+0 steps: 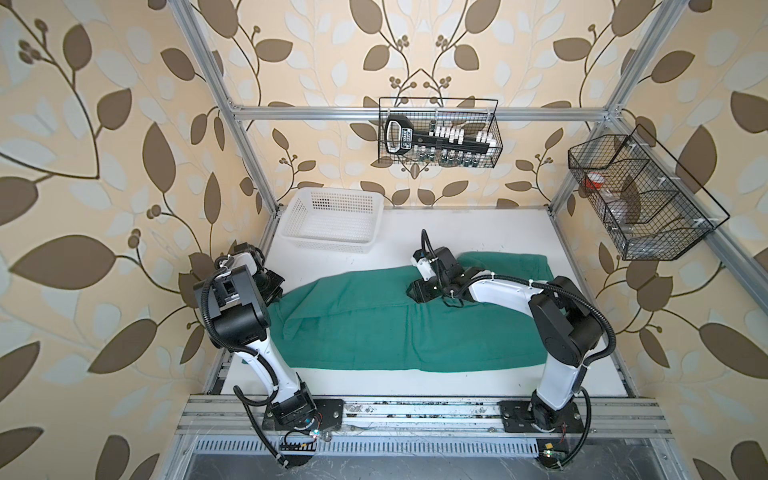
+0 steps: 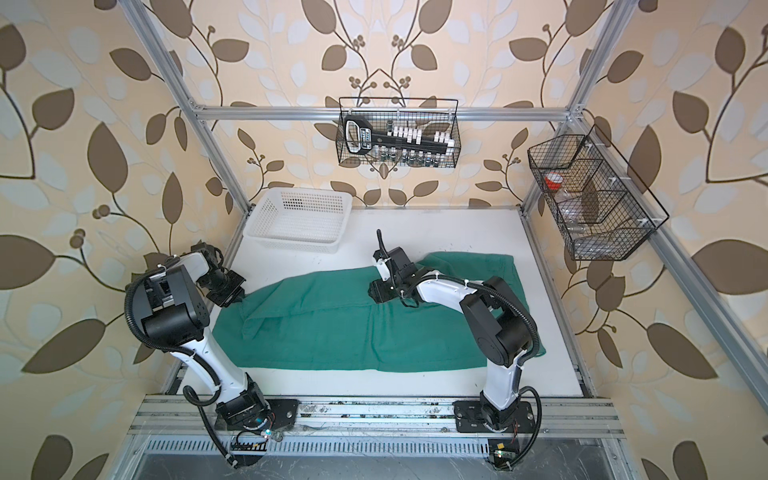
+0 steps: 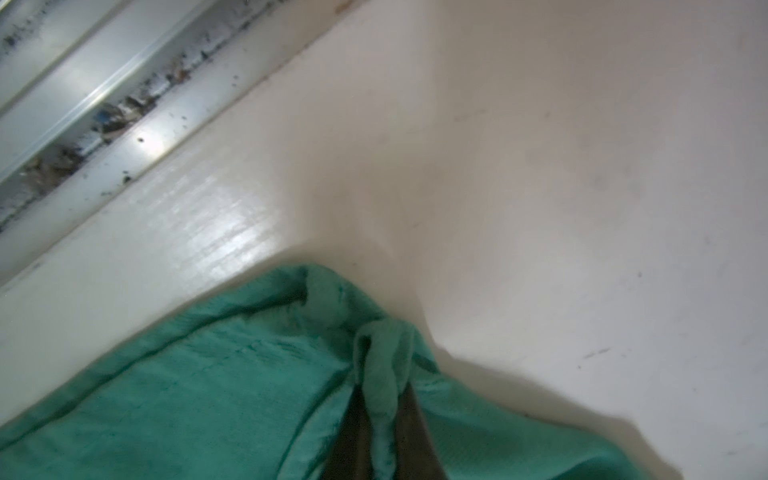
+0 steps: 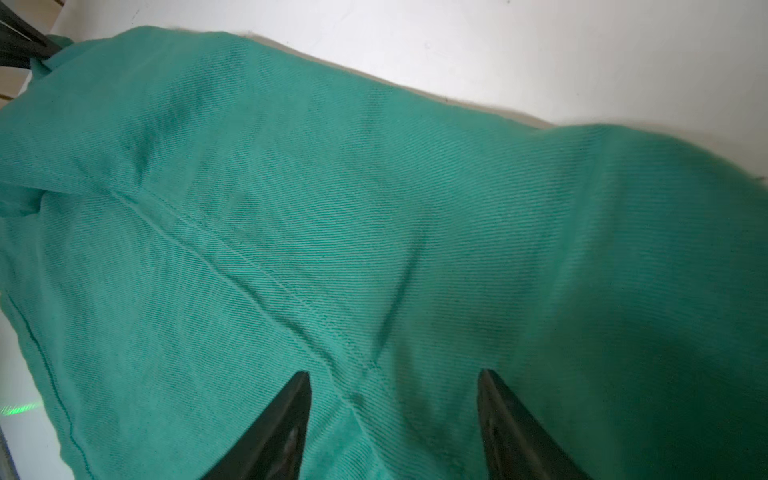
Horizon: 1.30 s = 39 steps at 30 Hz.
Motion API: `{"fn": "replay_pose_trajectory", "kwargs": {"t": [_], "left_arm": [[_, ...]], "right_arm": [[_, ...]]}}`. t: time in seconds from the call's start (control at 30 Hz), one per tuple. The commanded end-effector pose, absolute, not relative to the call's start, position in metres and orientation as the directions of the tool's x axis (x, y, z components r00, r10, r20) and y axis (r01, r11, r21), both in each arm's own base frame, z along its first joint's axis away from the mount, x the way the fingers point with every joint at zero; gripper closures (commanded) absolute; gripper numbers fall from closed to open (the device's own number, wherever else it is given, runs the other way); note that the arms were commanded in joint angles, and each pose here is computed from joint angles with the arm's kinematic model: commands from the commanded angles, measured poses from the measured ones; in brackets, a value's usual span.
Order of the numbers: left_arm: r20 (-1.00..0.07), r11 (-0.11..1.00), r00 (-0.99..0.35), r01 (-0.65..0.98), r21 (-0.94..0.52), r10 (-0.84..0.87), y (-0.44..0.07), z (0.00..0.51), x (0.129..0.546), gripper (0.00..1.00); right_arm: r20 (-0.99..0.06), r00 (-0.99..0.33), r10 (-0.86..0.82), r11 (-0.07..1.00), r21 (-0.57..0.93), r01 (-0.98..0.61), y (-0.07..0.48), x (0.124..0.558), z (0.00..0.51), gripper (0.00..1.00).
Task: Fold and stack the trousers
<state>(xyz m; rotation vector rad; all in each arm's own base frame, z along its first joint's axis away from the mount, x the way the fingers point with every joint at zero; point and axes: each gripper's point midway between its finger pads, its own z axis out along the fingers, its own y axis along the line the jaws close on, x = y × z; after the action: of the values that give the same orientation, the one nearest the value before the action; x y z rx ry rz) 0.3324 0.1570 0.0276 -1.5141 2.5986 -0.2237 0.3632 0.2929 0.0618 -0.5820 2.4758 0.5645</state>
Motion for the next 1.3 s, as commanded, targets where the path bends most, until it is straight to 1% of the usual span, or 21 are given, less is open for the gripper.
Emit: {"fn": "replay_pose_trajectory", "kwargs": {"t": [0.0,0.13,0.33,0.5,0.7,0.87,1.07,1.17,1.27], "left_arm": [[-0.075,0.512,-0.509,-0.829,-0.224,-0.857,0.154,0.061,0.34,1.0],[-0.091,0.534,-0.527,-0.82,-0.207,-0.845,0.157,0.075,0.341,0.97],[-0.13,0.558,-0.543,-0.804,-0.206,-0.83,0.165,0.097,0.349,0.98],[-0.161,0.583,-0.56,-0.787,-0.202,-0.813,0.175,0.11,0.368,0.98],[-0.241,0.645,-0.606,-0.753,-0.135,-0.758,0.191,0.119,0.402,0.97],[-0.277,0.684,-0.642,-0.724,-0.088,-0.715,0.194,0.118,0.428,0.95],[-0.329,0.683,-0.646,-0.731,0.006,-0.689,0.206,0.114,0.444,0.92],[-0.361,0.672,-0.638,-0.739,0.04,-0.68,0.212,0.117,0.445,0.92],[-0.372,0.675,-0.63,-0.738,0.014,-0.681,0.21,0.122,0.448,0.92]], "right_arm": [[-0.571,-0.768,-0.29,0.821,0.264,-0.506,0.289,0.365,0.055,0.36],[-0.567,-0.771,-0.29,0.822,0.265,-0.504,0.287,0.363,0.053,0.36],[-0.558,-0.777,-0.289,0.827,0.263,-0.497,0.283,0.362,0.05,0.36],[-0.558,-0.782,-0.277,0.84,0.254,-0.479,0.277,0.367,0.048,0.36],[-0.557,-0.793,-0.247,0.875,0.224,-0.429,0.261,0.381,0.048,0.36],[-0.567,-0.8,-0.196,0.897,0.226,-0.38,0.245,0.397,0.052,0.36],[-0.592,-0.797,-0.122,0.928,0.218,-0.304,0.222,0.425,0.066,0.36],[-0.594,-0.799,-0.094,0.946,0.198,-0.259,0.207,0.444,0.066,0.36],[-0.607,-0.789,-0.098,0.969,0.122,-0.214,0.189,0.468,0.071,0.36]]}}
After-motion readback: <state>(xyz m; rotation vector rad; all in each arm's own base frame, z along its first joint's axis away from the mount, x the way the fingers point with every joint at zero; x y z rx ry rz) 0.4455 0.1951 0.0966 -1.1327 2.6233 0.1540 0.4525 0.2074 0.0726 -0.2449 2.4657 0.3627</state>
